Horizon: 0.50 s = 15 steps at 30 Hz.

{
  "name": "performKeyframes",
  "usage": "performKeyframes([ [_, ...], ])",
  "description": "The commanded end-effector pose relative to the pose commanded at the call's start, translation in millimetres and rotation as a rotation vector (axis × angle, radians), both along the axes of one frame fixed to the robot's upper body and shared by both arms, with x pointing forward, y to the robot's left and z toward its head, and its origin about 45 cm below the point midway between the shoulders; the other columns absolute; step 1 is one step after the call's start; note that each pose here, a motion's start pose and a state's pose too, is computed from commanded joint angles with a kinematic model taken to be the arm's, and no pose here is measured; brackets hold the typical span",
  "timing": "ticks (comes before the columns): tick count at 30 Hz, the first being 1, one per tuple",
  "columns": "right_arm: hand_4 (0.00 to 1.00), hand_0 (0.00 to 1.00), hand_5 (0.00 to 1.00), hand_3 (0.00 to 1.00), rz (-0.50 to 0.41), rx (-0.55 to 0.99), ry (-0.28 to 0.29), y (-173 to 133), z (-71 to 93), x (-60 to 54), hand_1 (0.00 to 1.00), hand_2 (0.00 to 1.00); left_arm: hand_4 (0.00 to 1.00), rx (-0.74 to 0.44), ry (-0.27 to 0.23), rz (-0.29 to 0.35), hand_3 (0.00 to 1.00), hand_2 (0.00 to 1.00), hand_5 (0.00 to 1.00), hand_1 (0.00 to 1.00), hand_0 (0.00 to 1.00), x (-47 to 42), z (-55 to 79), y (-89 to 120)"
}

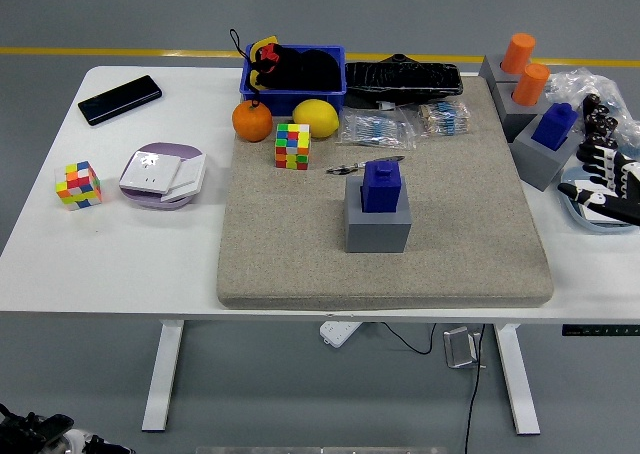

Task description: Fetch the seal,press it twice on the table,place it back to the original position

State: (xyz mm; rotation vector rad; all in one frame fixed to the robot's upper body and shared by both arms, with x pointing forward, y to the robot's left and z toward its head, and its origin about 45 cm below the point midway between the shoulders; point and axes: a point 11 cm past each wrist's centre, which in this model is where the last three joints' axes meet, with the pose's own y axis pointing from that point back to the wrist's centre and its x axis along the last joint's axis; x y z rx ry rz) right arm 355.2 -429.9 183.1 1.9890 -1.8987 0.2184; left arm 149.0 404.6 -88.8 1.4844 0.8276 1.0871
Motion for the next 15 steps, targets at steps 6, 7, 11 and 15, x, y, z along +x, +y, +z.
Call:
performKeyframes([
  [6, 0.998, 0.921, 0.473, 0.796, -0.120, 0.016, -0.031, -27.2, 2.1, -16.1, 0.879, 0.847, 0.678, 0.001, -0.001, 0.001, 0.750, 0.682, 0.267, 0.691, 0.720, -1.3, -0.8, -0.9],
  [7, 0.998, 0.921, 0.473, 0.796, -0.135, 0.021, -0.038, -30.2, 3.3, -18.1, 0.879, 0.847, 0.678, 0.000, -0.003, 0.001, 0.750, 0.682, 0.267, 0.691, 0.720, -0.7, -0.9, -1.7],
  [11, 0.998, 0.921, 0.473, 0.796, -0.179, 0.031, -0.068, -40.1, 10.1, -23.1, 0.879, 0.847, 0.678, -0.004, -0.005, -0.001, 0.750, 0.682, 0.267, 0.691, 0.720, 0.0, -1.1, -3.0],
  [15, 0.998, 0.907, 0.423, 0.789, -0.207, 0.037, -0.084, -46.8, 14.7, -26.8, 0.869, 0.834, 0.678, -0.001, -0.003, -0.002, 0.750, 0.681, 0.267, 0.691, 0.720, -0.6, -1.1, -2.2],
])
